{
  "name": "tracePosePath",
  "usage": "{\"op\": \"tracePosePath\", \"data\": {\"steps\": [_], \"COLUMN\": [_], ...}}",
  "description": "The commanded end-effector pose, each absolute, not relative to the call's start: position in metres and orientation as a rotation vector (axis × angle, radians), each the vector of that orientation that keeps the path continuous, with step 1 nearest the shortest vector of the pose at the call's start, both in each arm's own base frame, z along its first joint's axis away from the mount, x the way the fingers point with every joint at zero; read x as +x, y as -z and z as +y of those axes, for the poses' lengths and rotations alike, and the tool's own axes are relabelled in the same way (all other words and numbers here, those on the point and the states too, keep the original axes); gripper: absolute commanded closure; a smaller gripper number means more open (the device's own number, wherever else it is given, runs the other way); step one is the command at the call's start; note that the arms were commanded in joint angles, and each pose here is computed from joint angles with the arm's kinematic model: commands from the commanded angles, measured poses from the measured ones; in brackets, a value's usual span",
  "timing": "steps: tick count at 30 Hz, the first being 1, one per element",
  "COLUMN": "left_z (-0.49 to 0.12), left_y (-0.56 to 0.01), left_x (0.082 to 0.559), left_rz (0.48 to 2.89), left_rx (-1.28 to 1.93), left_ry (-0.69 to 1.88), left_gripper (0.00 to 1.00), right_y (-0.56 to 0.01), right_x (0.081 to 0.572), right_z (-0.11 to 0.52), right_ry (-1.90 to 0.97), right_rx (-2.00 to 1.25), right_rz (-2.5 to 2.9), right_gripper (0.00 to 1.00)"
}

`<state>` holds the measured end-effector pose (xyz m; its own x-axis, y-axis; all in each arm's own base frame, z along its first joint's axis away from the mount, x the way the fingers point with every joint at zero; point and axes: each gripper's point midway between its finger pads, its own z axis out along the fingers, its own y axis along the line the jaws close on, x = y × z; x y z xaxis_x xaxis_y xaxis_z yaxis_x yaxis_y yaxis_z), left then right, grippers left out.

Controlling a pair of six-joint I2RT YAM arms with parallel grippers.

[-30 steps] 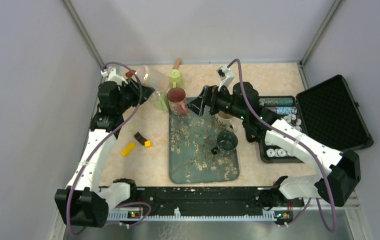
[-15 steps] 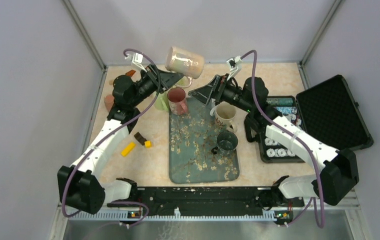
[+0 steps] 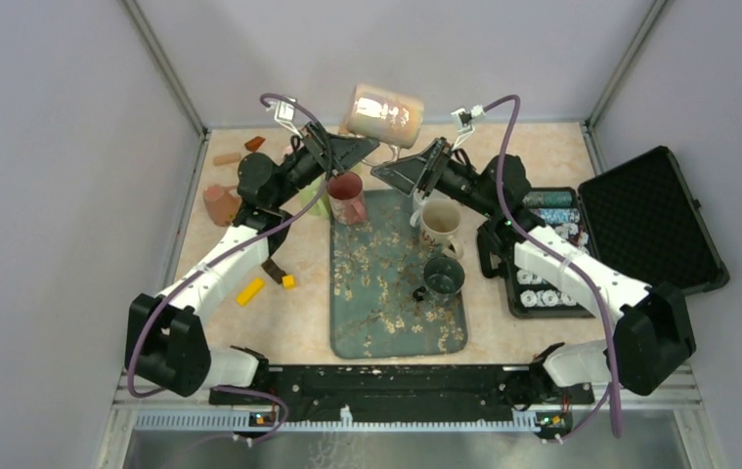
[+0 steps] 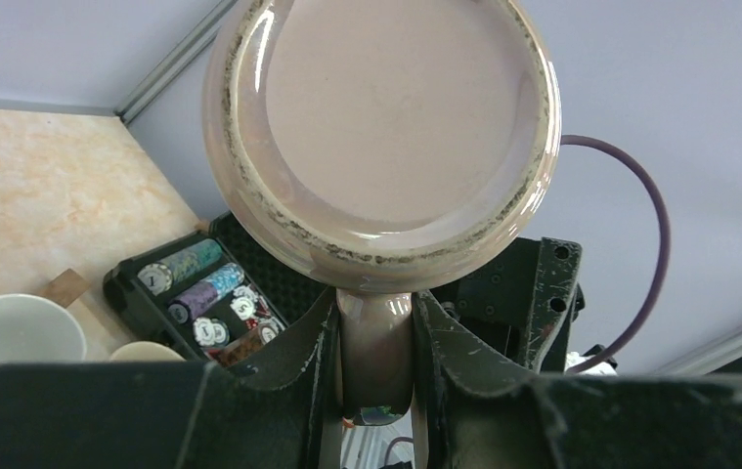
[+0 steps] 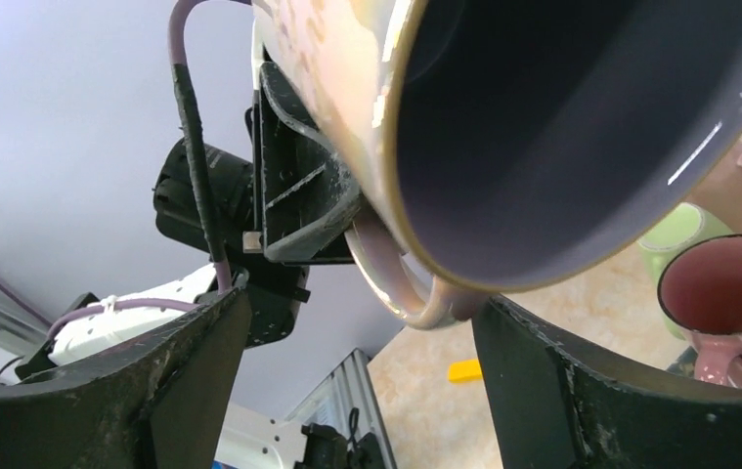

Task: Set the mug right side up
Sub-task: Turn over the cup at the center of the board.

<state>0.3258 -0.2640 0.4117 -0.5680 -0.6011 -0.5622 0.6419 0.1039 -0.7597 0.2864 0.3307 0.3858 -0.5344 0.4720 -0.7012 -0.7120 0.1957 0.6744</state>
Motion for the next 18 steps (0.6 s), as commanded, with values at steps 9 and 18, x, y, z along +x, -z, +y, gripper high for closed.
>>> {"op": "tracePosePath", "data": {"steps": [9, 18], "left_z": [-0.27, -0.273], "left_y": [-0.465, -0.456], "left_x": [0.292, 0.29], "left_rz": [1.148, 1.163], "left_rx": [0.176, 0.17], "left_ry": [1.73, 1.74], "left_gripper": [1.0, 1.0], "right_y": [-0.417, -0.412], "right_x": [0.292, 0.293], "right_z": [0.331, 0.329], "right_ry": [-1.602, -1.577], "right_rx": [-0.225, -0.214], "right_rz": [1.351, 1.363], "right_gripper": [0.38, 0.57]}}
